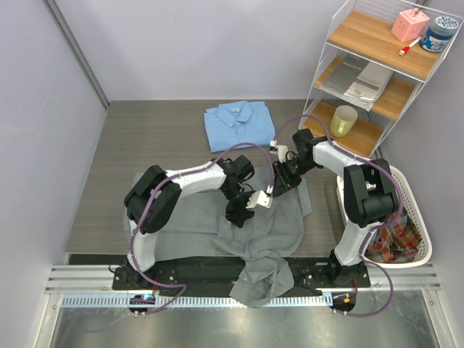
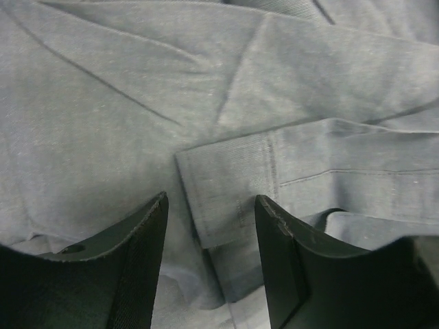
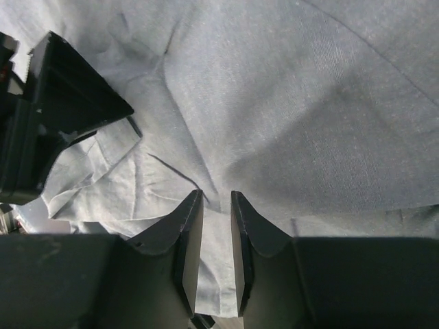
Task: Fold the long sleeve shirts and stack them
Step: Fold the shirt
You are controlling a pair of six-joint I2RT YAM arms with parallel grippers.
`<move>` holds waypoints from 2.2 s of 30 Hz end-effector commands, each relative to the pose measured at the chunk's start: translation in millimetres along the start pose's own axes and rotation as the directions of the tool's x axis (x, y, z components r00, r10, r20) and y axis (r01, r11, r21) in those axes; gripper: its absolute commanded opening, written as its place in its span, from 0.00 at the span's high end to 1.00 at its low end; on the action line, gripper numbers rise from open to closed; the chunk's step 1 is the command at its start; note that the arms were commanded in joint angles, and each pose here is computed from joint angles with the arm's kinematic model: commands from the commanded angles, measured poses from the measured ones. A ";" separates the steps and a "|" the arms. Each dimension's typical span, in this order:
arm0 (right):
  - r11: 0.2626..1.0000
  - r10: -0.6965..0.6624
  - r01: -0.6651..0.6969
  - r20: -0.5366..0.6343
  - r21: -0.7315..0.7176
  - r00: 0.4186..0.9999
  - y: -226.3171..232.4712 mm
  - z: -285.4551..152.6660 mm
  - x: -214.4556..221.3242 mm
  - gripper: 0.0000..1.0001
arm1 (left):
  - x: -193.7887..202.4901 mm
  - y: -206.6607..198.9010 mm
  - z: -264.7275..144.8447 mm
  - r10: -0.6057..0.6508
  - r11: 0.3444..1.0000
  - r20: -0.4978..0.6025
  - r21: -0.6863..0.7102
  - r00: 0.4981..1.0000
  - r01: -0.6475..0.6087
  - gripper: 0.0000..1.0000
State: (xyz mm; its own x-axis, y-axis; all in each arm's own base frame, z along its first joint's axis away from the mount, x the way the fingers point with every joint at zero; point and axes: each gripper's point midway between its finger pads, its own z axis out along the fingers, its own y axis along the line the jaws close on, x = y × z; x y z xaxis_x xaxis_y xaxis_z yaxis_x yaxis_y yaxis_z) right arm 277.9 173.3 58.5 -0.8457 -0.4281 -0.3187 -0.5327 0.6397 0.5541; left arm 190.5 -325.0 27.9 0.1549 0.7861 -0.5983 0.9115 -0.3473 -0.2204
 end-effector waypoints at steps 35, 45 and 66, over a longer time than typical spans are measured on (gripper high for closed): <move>0.995 -0.011 0.015 -0.043 0.102 0.999 -32.4 16.9 7.8 0.71 | -52.8 -46.9 -57.1 0.048 0.994 0.080 -0.102 0.996 -0.039 1.00; 0.989 -0.125 0.128 -0.037 0.077 0.991 -16.2 -7.5 -8.3 0.56 | -30.4 -45.9 -158.2 -0.407 0.843 0.320 -0.228 0.855 0.487 1.00; 0.979 -0.169 0.180 -0.118 0.092 0.979 -26.5 -12.3 -7.5 0.44 | 166.9 -28.2 -250.5 -0.791 0.010 0.586 -0.275 0.175 0.962 1.00</move>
State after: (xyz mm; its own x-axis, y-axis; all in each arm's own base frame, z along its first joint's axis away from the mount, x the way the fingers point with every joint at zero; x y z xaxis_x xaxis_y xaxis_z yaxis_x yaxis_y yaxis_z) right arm 293.1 150.4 49.7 -0.7514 -0.5846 -0.3061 -0.6575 0.6235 0.4231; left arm 286.7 -91.1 135.8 -0.8560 0.2343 -0.4608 0.4242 0.8279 -0.3670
